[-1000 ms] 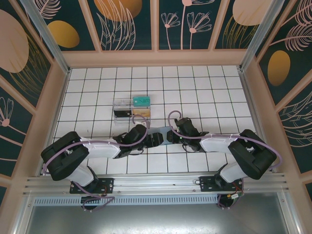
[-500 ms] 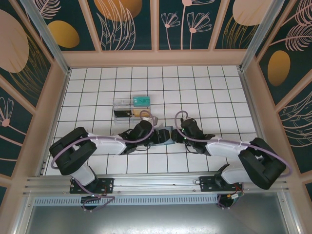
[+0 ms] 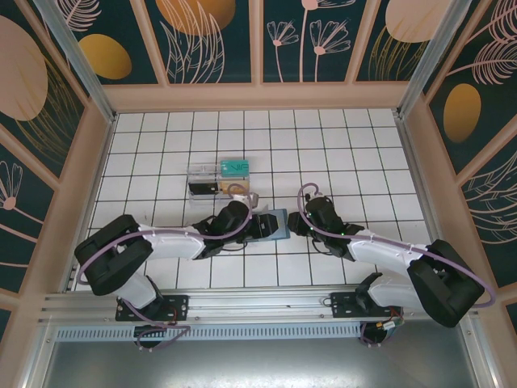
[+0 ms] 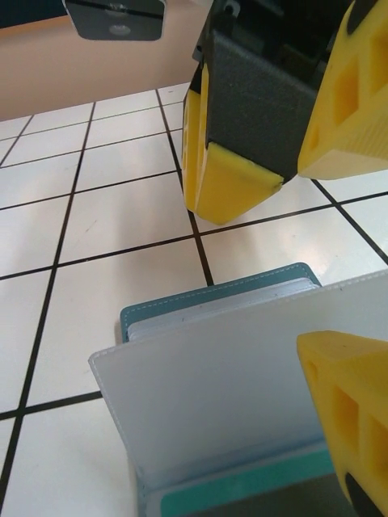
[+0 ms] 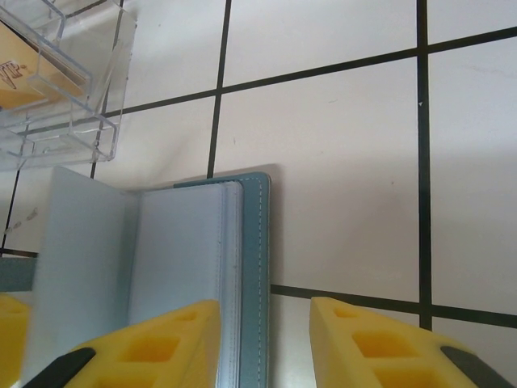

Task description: Take the credit cards out of the card holder

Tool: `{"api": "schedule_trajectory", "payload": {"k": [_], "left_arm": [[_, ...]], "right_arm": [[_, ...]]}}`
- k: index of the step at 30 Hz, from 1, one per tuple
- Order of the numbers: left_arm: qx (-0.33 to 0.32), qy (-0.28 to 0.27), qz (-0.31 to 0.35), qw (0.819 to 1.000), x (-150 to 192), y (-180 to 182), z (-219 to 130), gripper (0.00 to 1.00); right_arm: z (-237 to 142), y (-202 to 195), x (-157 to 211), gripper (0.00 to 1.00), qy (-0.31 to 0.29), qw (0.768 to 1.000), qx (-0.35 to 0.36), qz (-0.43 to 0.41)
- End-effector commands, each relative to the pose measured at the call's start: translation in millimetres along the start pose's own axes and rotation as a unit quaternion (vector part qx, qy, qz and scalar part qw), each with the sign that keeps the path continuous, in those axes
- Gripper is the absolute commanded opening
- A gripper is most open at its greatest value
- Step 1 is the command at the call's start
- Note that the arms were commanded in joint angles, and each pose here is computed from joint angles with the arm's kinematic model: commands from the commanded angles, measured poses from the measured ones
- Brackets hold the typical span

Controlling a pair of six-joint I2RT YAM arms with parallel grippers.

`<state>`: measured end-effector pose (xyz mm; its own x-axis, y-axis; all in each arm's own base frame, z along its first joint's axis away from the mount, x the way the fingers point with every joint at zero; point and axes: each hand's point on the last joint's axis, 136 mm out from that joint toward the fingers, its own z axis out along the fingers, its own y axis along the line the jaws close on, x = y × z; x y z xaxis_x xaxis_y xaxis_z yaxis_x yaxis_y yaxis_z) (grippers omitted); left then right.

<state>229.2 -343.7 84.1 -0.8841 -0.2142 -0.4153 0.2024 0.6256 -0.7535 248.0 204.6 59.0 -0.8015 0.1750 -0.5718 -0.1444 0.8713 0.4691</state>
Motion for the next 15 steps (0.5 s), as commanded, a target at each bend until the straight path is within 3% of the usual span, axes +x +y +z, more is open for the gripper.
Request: {"api": "schedule_trajectory", "payload": {"k": [1, 8, 12, 15], "left_arm": [[-0.023, -0.009, 0.009, 1.0, 1, 12, -5, 0.52], [0.001, 0.027, 0.007, 1.0, 7, 1, 26, 0.5], [-0.049, 0.05, 0.0, 0.998, 17, 22, 41, 0.5], [-0.052, 0.054, -0.008, 0.997, 21, 27, 39, 0.46]], "right_arm": [[-2, 12, -10, 0.35, -0.006, 1.0, -0.011, -0.006], [-10, 10, -14, 0.35, -0.015, 1.0, -0.004, 0.004], [-19, 4, -15, 0.35, -0.028, 1.0, 0.002, 0.008], [-21, 2, -14, 0.35, -0.031, 0.999, 0.002, 0.009]]}}
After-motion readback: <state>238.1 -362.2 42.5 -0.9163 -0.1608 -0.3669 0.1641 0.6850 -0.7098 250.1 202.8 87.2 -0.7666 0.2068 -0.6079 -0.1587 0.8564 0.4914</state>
